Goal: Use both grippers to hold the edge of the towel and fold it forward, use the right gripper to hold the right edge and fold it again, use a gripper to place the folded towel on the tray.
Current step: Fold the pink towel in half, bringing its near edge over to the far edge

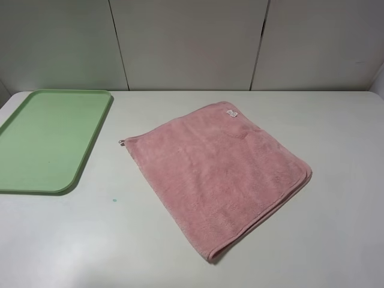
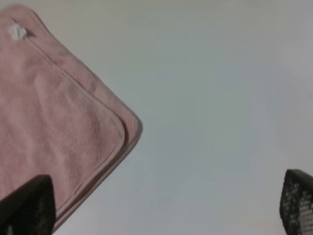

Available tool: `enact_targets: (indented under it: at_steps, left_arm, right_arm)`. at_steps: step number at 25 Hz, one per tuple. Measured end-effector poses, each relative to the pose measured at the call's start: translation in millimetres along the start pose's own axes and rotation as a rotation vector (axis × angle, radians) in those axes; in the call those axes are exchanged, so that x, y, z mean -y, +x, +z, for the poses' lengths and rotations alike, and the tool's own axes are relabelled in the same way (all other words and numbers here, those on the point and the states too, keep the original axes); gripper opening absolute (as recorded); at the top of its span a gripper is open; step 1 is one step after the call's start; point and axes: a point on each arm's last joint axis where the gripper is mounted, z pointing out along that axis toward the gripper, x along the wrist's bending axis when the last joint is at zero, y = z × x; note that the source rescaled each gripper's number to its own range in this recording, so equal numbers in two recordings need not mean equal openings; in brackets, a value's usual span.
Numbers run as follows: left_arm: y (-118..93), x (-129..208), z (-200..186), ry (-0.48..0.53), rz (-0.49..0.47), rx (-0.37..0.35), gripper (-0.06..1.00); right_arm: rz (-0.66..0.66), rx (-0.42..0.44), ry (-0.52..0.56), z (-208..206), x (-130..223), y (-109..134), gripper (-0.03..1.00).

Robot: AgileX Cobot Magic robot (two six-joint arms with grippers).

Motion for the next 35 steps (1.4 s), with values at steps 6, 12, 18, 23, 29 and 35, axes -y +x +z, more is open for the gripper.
enact_targets:
  at_steps: [6,12,18,23,29,35]
  left_arm:
    - [-8,-36,36,0.127,0.065,0.149,0.99]
    - [-29,-69,78,0.232,0.129,0.280,0.99]
    - [-73,-78,126,0.367,0.234,0.384,0.99]
    - [-119,-70,157,0.433,0.323,0.440,0.99]
    - [-168,-49,187,0.515,0.442,0.486,0.99]
    - [-200,-28,213,0.559,0.516,0.498,0.99]
  right_arm:
    - [0.026,0.004,0.157,40,-34,11,1.00]
    - [0.107,0.031,0.279,78,-47,17,1.00]
    - [0.182,0.009,0.332,105,-50,24,1.00]
    - [0.214,0.008,0.370,126,-50,27,1.00]
    - [0.242,0.026,0.415,149,-48,28,1.00]
    - [0.272,0.022,0.451,166,-45,31,1.00]
